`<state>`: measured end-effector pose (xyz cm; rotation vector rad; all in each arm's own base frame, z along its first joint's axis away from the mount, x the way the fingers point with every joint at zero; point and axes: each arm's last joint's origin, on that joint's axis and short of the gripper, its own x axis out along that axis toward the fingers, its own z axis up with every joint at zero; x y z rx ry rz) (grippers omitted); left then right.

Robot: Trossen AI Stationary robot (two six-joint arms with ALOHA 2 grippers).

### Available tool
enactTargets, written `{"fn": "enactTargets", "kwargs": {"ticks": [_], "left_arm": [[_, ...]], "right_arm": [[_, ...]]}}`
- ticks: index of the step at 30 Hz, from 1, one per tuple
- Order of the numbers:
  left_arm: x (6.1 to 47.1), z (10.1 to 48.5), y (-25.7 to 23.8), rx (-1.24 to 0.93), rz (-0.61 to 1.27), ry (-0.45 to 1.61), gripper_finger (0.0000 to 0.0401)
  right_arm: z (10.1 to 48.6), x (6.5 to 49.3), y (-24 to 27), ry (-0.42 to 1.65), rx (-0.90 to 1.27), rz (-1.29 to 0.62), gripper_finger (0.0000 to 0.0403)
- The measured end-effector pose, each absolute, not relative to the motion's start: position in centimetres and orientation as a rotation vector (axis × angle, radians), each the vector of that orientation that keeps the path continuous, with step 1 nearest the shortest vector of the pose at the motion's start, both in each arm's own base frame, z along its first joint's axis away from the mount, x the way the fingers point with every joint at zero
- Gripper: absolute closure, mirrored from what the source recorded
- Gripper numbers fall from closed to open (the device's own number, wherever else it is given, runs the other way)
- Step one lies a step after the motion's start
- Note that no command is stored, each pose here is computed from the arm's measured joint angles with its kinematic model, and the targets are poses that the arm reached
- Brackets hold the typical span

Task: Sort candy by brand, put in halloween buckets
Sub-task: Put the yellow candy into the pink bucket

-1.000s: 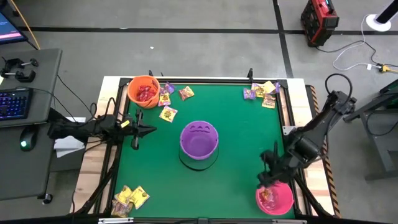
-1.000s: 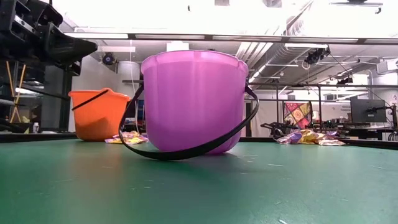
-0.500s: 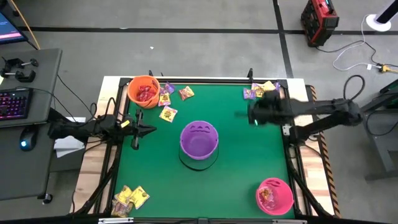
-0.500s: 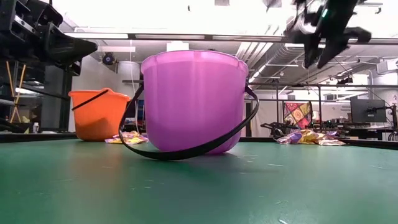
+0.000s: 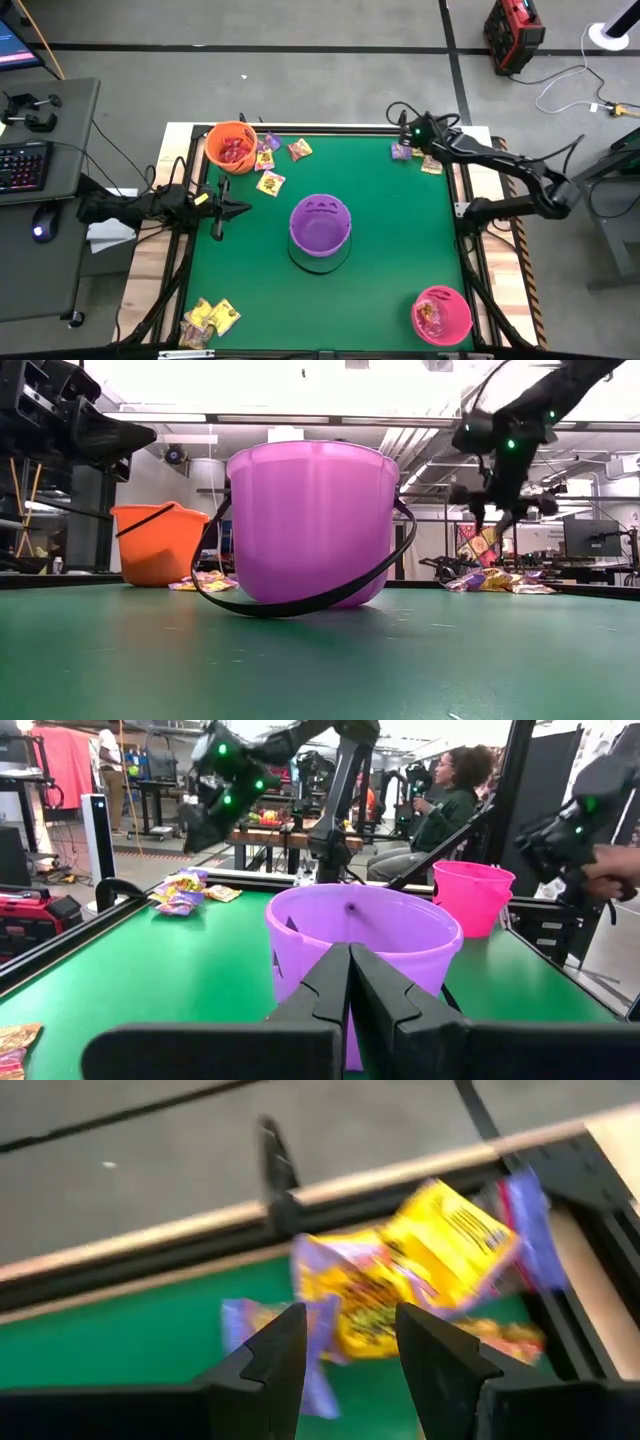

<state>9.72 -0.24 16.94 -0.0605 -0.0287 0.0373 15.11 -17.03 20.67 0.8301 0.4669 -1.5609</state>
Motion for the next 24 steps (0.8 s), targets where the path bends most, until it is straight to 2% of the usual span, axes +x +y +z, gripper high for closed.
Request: {"fn": "enactTargets", "kwargs": {"ticks": [9, 24], "left_arm": [[9.7, 16.9, -0.2, -0.06, 0.037, -0.029, 0.0401], [9.7, 16.9, -0.2, -0.06, 0.037, -0.029, 0.0401]], "right_arm": [[17.0, 14.0, -15.9, 0.52, 0.823, -1.708, 0.0254], [12.8, 15.4, -18.3, 0.492, 0.792, -1.779, 0.0254]]}}
